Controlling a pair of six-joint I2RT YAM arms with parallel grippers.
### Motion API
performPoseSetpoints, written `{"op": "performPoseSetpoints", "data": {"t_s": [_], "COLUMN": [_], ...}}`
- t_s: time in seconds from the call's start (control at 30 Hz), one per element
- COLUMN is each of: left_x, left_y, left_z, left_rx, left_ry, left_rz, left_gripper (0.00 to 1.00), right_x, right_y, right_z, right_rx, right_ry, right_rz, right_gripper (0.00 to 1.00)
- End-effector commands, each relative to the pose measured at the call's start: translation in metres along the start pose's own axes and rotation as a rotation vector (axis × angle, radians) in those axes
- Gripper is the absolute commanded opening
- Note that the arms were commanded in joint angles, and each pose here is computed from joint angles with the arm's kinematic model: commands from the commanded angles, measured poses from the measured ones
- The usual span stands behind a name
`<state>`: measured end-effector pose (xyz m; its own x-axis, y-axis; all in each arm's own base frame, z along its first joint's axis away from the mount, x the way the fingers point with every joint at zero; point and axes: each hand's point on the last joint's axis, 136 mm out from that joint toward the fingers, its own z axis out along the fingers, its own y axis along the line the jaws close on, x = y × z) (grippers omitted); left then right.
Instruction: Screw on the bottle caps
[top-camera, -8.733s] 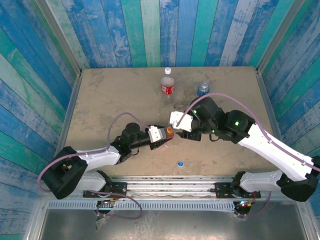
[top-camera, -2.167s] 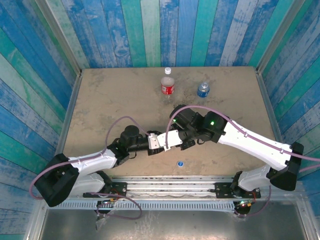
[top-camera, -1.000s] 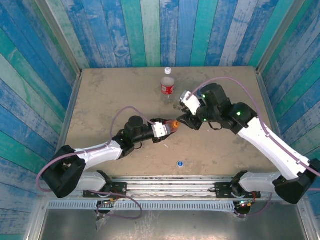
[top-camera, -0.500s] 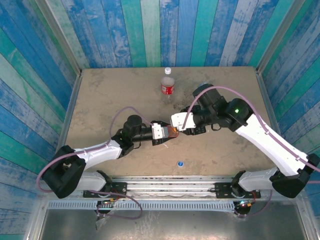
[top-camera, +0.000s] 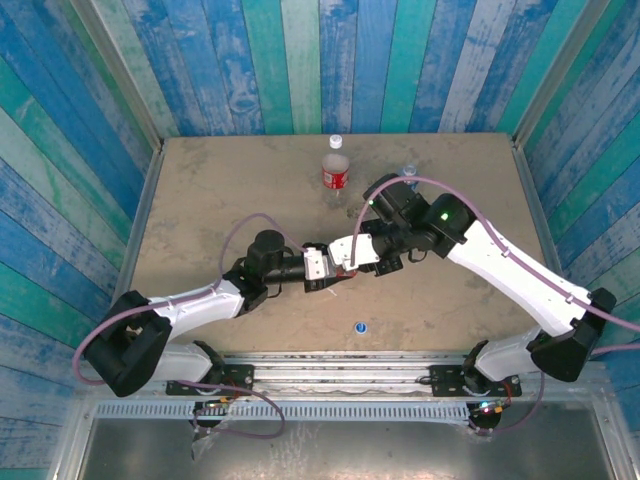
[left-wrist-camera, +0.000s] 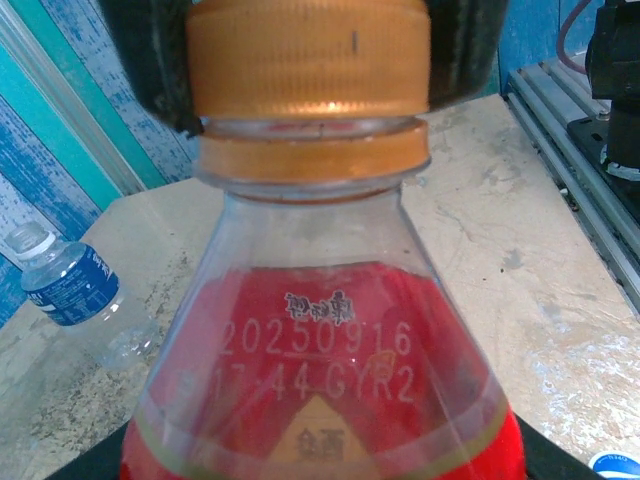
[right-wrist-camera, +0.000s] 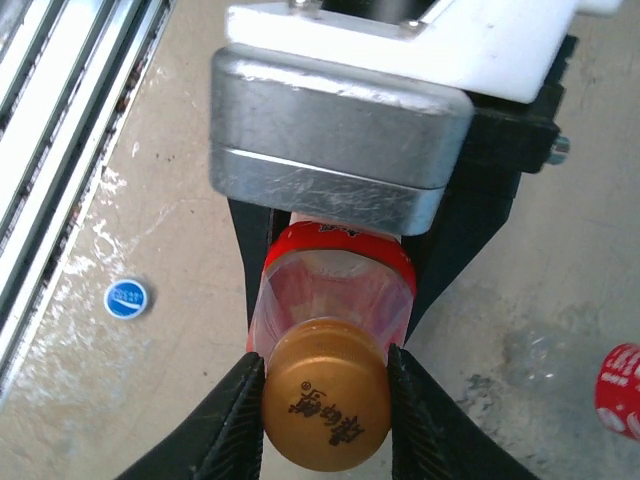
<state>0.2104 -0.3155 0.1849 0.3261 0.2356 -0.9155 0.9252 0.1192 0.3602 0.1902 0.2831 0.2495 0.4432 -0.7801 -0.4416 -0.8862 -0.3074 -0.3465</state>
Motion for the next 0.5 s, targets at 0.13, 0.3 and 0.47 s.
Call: {"op": "performPoseSetpoints", "data": {"t_s": [0.13,0.3,0.47], "left_x": [-0.013,-0.018,-0.016], "left_y": [0.015,0.043,0.064], "left_z": [0.004,0.012,0.016], "left_rx": [-0.037,-0.142,-0.224], "left_ry": [-0.037,-0.053,-0.025], "left_rz": [0.022,0.056,0.079], "left_gripper": [0.53,0.52,0.52], "right_x": [0.003,0.016,0.007], "right_y": [-0.001,-0.043,-0.058], "right_z": [-0.002,-0.004,-0.005], "right_rx": [0.013,0.247,0.267], "right_ry": [0.03,0.046,-0.126], "right_rz": [0.155,0.718,1.496], "right_gripper": [0.16,0.01,0.01]}}
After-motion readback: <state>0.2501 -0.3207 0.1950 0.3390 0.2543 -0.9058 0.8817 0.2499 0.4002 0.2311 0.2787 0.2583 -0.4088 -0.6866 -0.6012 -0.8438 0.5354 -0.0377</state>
